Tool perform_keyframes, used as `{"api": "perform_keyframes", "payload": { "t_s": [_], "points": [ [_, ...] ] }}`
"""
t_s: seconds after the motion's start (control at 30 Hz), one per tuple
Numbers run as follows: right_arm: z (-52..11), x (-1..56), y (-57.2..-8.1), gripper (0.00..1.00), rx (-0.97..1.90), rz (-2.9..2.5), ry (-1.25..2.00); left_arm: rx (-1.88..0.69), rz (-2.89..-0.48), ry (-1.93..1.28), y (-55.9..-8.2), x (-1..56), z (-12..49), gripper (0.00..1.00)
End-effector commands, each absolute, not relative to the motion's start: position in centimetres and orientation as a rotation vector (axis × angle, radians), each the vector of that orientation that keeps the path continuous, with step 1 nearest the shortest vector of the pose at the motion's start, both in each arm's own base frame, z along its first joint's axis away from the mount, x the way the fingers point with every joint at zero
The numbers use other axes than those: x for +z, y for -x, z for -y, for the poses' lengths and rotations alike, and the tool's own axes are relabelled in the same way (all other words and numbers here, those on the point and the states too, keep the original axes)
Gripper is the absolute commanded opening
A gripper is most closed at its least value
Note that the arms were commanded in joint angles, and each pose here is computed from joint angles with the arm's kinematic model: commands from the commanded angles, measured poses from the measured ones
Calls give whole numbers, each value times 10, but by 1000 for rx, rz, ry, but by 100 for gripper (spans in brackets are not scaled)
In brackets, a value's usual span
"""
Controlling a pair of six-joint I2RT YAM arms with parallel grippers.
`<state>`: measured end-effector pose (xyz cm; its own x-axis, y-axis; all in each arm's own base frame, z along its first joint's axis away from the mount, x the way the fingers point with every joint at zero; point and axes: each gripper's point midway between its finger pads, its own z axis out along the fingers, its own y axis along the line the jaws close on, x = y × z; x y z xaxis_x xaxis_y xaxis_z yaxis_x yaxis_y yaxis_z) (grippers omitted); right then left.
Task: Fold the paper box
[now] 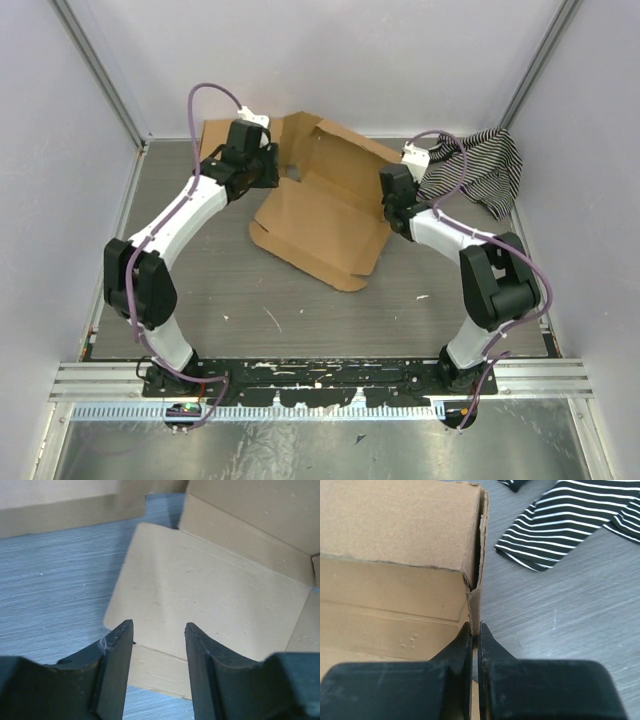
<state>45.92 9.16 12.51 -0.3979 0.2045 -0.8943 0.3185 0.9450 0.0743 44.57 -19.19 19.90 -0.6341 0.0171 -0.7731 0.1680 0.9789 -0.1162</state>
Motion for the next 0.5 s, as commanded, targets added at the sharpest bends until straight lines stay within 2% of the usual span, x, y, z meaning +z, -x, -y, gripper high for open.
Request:
{"api": "perform_keyframes", "payload": {
  "t_s": [0.0, 0.13, 0.23, 0.47],
  "points": [
    [-76, 99, -424, 1, -176, -2130, -315, -167, -2126, -97, -456, 265, 158, 57],
    [-73, 99, -416, 1, -143, -2134, -266, -264, -2084, 17, -482, 289, 112, 61],
    [-69, 99, -415, 1, -75, -2139, -235, -431, -2107, 117, -498, 272, 89, 57],
    [-66, 111, -413, 1, 17, -2141, -126, -621, -2059, 71, -489, 220, 100, 55]
  ]
}}
